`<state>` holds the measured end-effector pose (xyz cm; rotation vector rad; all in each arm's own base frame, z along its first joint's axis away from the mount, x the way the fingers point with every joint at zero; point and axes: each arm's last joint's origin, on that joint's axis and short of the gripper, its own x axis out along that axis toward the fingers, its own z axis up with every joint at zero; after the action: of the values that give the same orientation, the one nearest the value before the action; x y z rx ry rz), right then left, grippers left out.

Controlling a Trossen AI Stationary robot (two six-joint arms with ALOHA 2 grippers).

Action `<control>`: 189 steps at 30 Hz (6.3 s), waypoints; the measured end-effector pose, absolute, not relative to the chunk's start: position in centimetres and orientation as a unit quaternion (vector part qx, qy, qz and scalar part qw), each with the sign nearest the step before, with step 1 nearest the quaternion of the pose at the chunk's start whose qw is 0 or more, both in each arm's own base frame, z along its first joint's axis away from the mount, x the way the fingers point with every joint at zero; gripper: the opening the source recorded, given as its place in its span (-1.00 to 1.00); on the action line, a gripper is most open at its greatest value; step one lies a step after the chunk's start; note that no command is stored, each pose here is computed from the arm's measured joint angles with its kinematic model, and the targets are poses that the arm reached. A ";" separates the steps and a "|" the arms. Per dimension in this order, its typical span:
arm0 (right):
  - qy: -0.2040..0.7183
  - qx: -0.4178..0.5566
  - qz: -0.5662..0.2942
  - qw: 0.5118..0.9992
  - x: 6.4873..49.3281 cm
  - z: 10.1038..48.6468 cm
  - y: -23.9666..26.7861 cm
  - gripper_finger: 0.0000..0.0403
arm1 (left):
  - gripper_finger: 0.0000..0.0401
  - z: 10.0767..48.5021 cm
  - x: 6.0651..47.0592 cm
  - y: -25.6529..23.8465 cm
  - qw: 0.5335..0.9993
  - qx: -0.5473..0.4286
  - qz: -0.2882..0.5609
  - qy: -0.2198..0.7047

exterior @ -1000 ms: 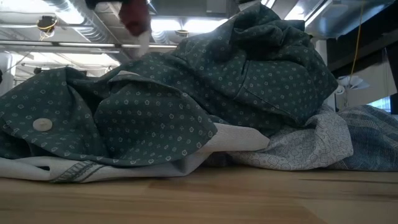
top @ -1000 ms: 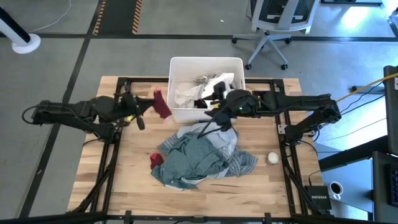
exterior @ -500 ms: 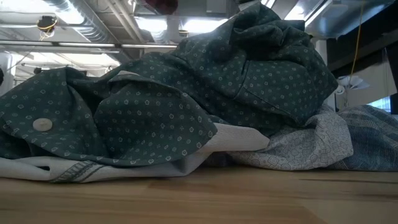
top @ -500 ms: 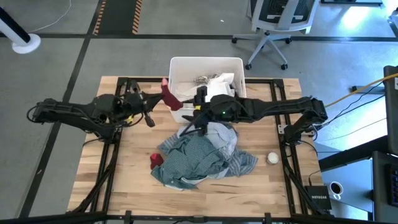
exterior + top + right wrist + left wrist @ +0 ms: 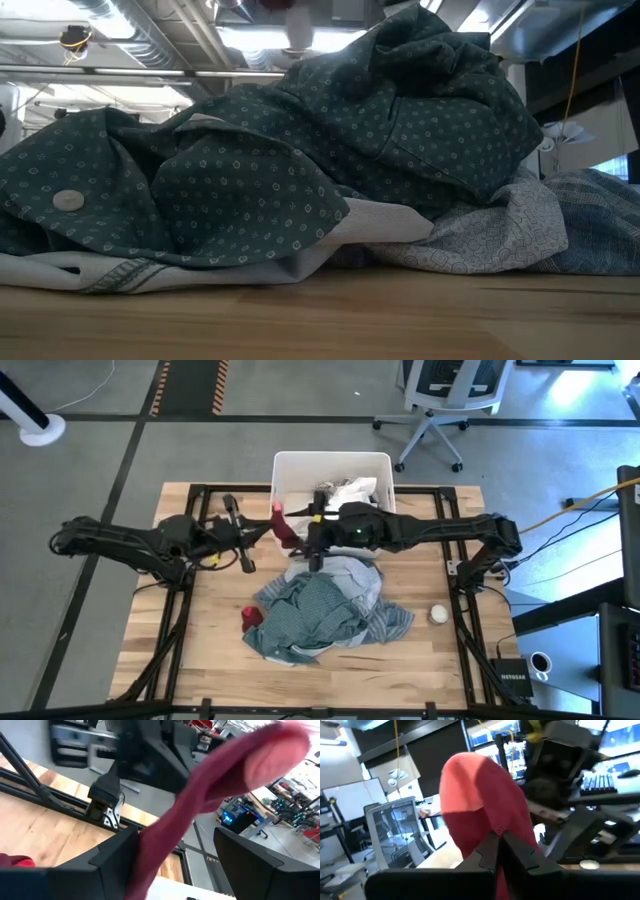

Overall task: Sort clothes
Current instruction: Put the top red sock into the white bin, then put the red sock into the white bin

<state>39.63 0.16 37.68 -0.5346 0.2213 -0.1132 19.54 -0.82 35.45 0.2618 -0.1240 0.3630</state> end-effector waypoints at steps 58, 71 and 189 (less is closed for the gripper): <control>0.444 -0.293 -0.245 0.810 31.7 38.2 -11.3 0.05 | -0.19 33.1 18.8 -0.2 0.959 0.069 0.268 0.056; 0.416 -0.238 -0.219 0.850 29.6 39.7 -11.3 0.27 | -0.19 32.5 18.8 -0.3 0.965 0.039 0.247 0.078; 0.320 -0.304 -0.057 0.896 30.7 39.5 -5.1 0.37 | -0.99 33.2 17.2 -5.2 0.936 0.125 0.220 0.243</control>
<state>30.72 -5.10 39.51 -0.6293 0.6632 -0.1191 17.23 -5.22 33.18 0.2564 0.4973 0.4487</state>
